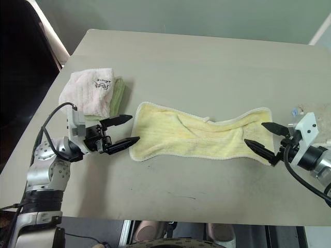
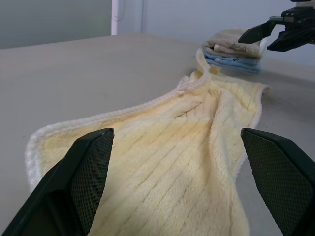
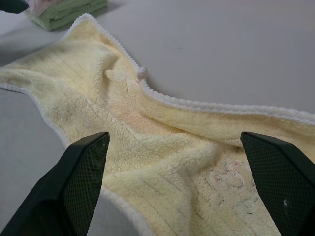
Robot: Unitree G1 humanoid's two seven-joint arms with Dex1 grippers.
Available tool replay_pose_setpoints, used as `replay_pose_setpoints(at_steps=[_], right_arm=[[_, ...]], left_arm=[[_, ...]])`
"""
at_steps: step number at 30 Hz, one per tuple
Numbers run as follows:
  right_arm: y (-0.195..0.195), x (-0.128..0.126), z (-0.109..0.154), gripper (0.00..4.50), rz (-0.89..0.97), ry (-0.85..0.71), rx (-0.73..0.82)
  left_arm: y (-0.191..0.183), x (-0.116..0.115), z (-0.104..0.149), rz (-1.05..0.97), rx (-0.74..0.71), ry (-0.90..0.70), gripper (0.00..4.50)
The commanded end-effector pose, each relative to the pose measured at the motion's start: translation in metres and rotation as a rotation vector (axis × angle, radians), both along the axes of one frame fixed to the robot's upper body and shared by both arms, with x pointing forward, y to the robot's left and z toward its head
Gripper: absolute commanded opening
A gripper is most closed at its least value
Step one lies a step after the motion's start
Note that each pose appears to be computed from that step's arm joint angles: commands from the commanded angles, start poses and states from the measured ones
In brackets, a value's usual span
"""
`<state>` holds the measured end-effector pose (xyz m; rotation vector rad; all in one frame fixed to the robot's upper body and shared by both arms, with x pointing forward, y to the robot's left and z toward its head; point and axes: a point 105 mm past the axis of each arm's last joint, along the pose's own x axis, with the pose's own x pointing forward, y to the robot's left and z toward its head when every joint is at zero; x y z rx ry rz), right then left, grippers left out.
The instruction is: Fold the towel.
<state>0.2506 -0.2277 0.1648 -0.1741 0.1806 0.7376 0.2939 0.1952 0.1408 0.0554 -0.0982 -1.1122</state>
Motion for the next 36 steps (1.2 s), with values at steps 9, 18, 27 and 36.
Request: replay_pose_setpoints(at_steps=[9, 18, 27, 36], right_arm=[[-0.005, 0.002, 0.023, 4.5, -0.007, -0.087, -0.021], [-0.028, 0.032, 0.034, 4.5, -0.048, -0.084, -0.164], [-0.035, 0.056, 0.035, 4.5, -0.036, -0.079, -0.255], [-0.046, 0.09, 0.037, 4.5, 0.008, -0.078, -0.344]], left_arm=[[-0.007, -0.005, 0.009, -0.008, -0.016, -0.039, 4.46], [-0.024, -0.011, 0.008, -0.045, -0.036, -0.054, 4.46], [-0.063, -0.018, 0.006, -0.157, -0.053, -0.061, 4.46], [-0.078, -0.016, 0.006, -0.216, -0.08, -0.068, 4.46]])
